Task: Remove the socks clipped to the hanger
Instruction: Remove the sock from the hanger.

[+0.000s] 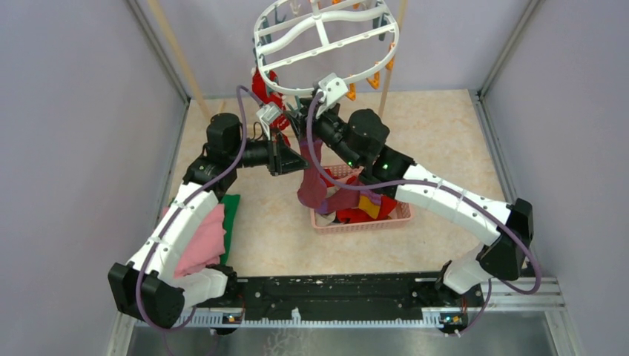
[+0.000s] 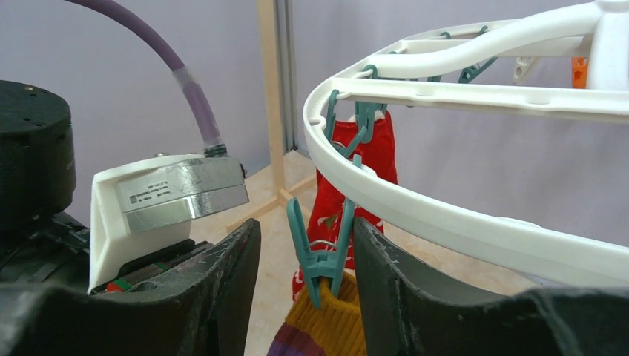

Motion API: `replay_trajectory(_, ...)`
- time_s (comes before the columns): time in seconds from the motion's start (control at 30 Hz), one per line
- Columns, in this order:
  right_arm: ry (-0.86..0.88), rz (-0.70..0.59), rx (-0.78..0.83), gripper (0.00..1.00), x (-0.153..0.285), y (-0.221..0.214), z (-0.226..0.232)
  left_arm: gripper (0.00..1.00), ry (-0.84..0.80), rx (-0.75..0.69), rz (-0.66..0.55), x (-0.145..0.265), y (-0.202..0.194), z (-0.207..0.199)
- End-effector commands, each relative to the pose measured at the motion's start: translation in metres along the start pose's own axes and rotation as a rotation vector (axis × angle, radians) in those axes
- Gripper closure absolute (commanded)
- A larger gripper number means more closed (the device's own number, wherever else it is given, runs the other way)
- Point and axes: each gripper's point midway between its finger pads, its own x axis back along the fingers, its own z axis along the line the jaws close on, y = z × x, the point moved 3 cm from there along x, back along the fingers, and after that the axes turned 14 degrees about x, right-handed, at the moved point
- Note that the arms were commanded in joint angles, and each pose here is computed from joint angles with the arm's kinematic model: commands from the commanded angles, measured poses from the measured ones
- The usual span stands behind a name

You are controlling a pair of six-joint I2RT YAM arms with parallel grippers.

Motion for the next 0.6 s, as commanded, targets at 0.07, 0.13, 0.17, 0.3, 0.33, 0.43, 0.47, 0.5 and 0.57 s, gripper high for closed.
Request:
replay_trajectory(0.07, -0.033, -0.076, 0.009, 0.57, -0.0078, 0.0243, -0.0133, 1.00, -0.037, -0.052, -0.037, 0.0052, 0.0111, -0.0216)
replay_trajectory(0.13, -0.037, -0.081, 0.009, 0.59, -0.0084, 0.0239, -0.0130, 1.00, -0.037, -0.052, -0.039, 0.0051, 0.0118, -0.0217)
replay_trajectory(0.17, -0.041, -0.085, 0.008, 0.59, -0.0088, 0.0242, -0.0134, 1.00, -0.037, -0.054, -0.040, 0.0054, 0.0120, -0.0219)
replay_trajectory(0.3, -0.053, -0.104, -0.009, 0.61, -0.0116, 0.0256, -0.0143, 1.00, -0.033, -0.050, -0.040, 0.0048, 0.0114, -0.0205)
replay_trajectory(0.33, -0.057, -0.115, -0.020, 0.61, -0.0121, 0.0264, -0.0141, 1.00, -0.031, -0.049, -0.040, 0.0047, 0.0112, -0.0200)
replay_trajectory(0.43, -0.063, -0.137, -0.040, 0.67, -0.0146, 0.0270, -0.0135, 1.00, -0.027, -0.046, -0.038, 0.0043, 0.0097, -0.0179)
replay_trajectory(0.47, -0.067, -0.139, -0.045, 0.70, -0.0152, 0.0278, -0.0138, 1.00, -0.027, -0.048, -0.039, 0.0047, 0.0095, -0.0177)
replay_trajectory(0.5, -0.075, -0.138, -0.051, 0.73, -0.0160, 0.0270, -0.0147, 1.00, -0.027, -0.049, -0.039, 0.0046, 0.0093, -0.0179)
replay_trajectory(0.57, -0.085, -0.147, -0.073, 0.79, -0.0164, 0.0266, -0.0177, 1.00, -0.025, -0.047, -0.039, 0.0043, 0.0092, -0.0171)
